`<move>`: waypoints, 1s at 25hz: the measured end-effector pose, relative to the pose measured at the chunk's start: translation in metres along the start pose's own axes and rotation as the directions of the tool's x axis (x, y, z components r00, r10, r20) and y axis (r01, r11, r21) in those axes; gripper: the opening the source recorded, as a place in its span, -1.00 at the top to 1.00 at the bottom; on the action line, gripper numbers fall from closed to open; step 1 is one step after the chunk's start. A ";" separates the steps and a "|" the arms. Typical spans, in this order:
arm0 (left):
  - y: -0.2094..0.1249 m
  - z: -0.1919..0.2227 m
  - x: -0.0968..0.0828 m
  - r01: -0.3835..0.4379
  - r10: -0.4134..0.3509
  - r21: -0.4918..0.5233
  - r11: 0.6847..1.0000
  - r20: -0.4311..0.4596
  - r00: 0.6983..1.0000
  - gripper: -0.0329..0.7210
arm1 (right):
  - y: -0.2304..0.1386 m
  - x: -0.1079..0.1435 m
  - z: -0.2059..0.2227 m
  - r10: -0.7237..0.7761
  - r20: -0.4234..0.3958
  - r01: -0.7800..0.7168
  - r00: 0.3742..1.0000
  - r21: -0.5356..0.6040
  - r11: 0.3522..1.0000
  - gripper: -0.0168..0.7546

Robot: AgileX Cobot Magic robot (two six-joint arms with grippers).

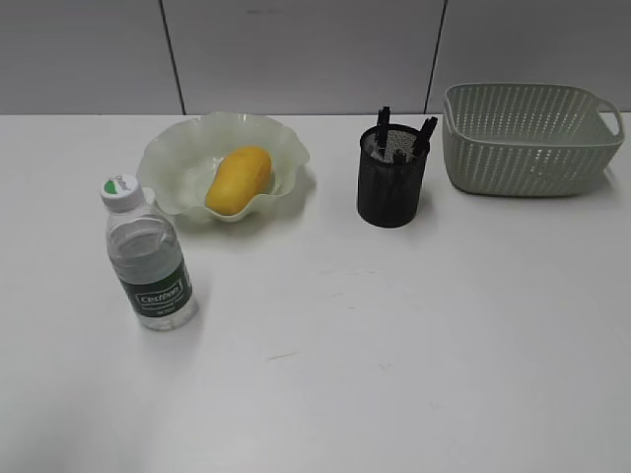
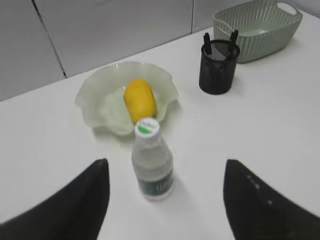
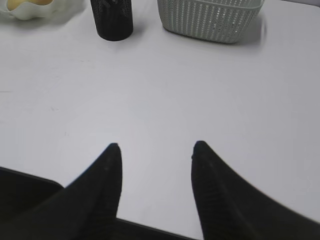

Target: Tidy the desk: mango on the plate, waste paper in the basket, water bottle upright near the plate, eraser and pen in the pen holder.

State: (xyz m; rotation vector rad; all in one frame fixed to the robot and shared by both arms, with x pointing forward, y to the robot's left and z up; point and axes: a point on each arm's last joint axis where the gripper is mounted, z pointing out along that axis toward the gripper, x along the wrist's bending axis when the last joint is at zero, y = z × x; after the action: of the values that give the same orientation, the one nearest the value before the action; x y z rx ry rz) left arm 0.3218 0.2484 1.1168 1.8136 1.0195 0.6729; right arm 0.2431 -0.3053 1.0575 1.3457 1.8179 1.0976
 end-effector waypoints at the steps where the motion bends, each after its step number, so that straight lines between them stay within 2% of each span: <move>1: -0.012 -0.012 0.003 -0.005 0.005 0.005 1.000 0.017 1.000 -0.53 | 0.000 0.000 0.000 0.000 0.000 0.000 1.000 0.000 1.000 -0.01; 5: -0.047 -0.047 0.009 0.018 -0.022 0.044 0.999 0.084 0.996 -0.57 | 0.000 0.000 0.000 0.000 0.000 0.000 1.000 0.000 1.000 -0.01; 9: -0.075 -0.059 0.010 0.038 -0.051 0.093 0.995 0.135 0.989 -0.57 | 0.000 0.000 0.000 0.000 -0.002 0.000 1.000 0.000 1.000 -0.01; 14: -0.090 -0.065 0.011 0.040 -0.047 0.046 0.998 0.166 0.985 -0.52 | 0.000 0.001 0.000 0.004 -0.008 -0.004 1.000 0.000 1.000 -0.01; 22: -0.091 -0.067 0.012 0.047 -0.051 0.031 0.998 0.159 0.986 -0.45 | 0.000 0.001 0.000 0.005 -0.008 -0.005 1.000 0.000 1.000 -0.01; 25: -0.093 -0.072 0.012 0.103 -0.103 0.002 0.995 0.057 0.993 -0.44 | 0.000 0.001 0.000 0.030 0.034 -0.030 0.999 -0.001 1.000 -0.01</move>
State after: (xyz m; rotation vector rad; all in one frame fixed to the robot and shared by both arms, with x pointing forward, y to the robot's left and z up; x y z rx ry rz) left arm 0.2381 0.3128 1.0637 1.7561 1.0670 0.5558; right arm 0.2425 -0.3045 1.0575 1.3880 1.7782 1.0835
